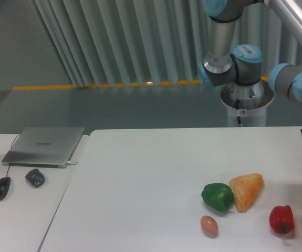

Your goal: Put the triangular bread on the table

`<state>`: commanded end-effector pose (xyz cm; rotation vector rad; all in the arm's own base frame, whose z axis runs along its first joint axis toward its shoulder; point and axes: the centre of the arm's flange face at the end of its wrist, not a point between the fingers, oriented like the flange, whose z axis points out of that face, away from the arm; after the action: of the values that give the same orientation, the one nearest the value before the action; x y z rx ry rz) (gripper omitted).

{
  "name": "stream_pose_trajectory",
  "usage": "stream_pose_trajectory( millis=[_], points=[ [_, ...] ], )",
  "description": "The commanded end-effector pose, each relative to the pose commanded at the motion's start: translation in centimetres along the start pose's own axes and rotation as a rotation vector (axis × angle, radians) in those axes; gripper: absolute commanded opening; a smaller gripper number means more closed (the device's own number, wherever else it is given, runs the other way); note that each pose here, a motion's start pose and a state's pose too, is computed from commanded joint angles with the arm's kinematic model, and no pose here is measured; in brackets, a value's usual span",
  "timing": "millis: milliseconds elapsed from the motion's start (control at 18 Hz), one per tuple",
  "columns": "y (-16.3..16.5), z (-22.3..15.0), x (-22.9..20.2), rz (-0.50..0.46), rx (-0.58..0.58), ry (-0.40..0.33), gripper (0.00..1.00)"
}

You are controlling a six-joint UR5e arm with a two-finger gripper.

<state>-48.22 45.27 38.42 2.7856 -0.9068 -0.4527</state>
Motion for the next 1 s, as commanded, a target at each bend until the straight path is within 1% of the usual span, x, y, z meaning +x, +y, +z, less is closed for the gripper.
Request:
stream_pose_trajectory(
  millis=[222,389,500,722,778,833,889,1000],
  points=[
    [-0.2,-0.3,-0.1,-0.052,0.006,-0.010,1.00],
    [-0.5,-0.5,-0.4,-0.075,0.068,-0.017,1.00],
    [-0.7,-0.2,-0.1,-0.100,0.072,-0.009,1.00],
    [-0.5,-0.4,-0.4,-0.105,0.073,-0.016,1.00],
    [0.1,-0.6,-0.7,-0.116,0.071,-0.028,1.00],
    [0.5,-0.7,-1.2,-0.141,0.073,-0.064,1.00],
    [1.3,-0.5,-1.4,-0.173,0.076,-0.073,1.00],
    [1.0,-0.3,-1.2,-0.174,0.095,-0.068,1.00]
  ],
)
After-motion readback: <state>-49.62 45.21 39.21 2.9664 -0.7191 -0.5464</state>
